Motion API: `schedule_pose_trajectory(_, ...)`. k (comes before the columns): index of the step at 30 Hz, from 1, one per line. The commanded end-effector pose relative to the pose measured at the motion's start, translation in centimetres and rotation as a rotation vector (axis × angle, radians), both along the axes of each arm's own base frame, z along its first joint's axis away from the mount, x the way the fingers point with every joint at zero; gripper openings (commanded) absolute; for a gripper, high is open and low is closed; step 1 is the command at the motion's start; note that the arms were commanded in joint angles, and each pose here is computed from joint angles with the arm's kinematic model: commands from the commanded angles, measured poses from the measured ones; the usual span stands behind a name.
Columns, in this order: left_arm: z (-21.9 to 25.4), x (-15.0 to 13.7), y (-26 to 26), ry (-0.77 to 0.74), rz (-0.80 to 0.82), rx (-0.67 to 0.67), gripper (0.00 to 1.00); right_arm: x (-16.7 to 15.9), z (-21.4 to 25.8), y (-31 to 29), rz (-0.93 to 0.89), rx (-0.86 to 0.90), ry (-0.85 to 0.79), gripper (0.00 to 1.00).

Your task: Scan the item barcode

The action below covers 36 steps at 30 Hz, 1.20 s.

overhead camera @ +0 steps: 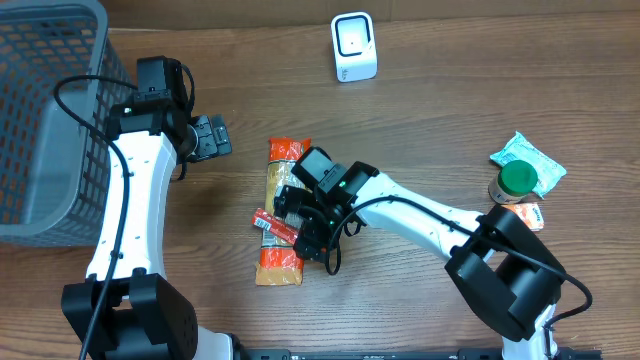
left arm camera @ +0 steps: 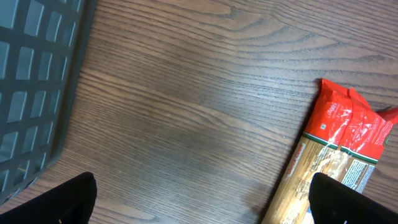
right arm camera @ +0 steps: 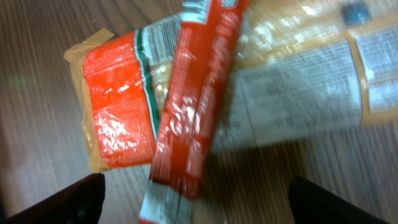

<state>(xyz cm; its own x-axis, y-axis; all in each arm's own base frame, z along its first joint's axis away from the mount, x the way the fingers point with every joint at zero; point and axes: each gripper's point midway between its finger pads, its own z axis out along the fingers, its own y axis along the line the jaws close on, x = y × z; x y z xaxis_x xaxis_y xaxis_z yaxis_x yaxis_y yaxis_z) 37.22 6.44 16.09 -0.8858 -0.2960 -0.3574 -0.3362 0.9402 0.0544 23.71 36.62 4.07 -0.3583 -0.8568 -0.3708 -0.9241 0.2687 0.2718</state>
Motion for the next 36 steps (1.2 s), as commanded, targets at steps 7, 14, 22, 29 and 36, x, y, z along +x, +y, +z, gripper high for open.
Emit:
schedule_pose_trajectory(7,-0.2,-0.1,-0.2,0.008,-0.013,0.007,1.00,1.8,3.4,-2.5,-0.164,0.103,0.266,0.78)
schedule_pose_trajectory(14,-0.2,-0.1,-0.2,0.008,-0.013,0.007,1.00,0.7,3.9,-3.0,-0.211,0.106,0.389,0.67)
schedule_pose_trajectory(22,-0.2,-0.1,-0.2,0.008,-0.013,0.007,1.00,-0.3,0.7,-2.6,-0.258,0.043,0.497,0.56)
schedule_pose_trajectory(29,-0.2,-0.1,-0.2,0.008,-0.013,0.007,1.00,-1.3,-0.2,-1.8,-0.249,0.075,0.610,0.51)
schedule_pose_trajectory(36,-0.2,-0.1,-0.2,0.008,-0.013,0.007,1.00,-1.7,0.4,-1.5,-0.238,0.103,0.643,0.49)
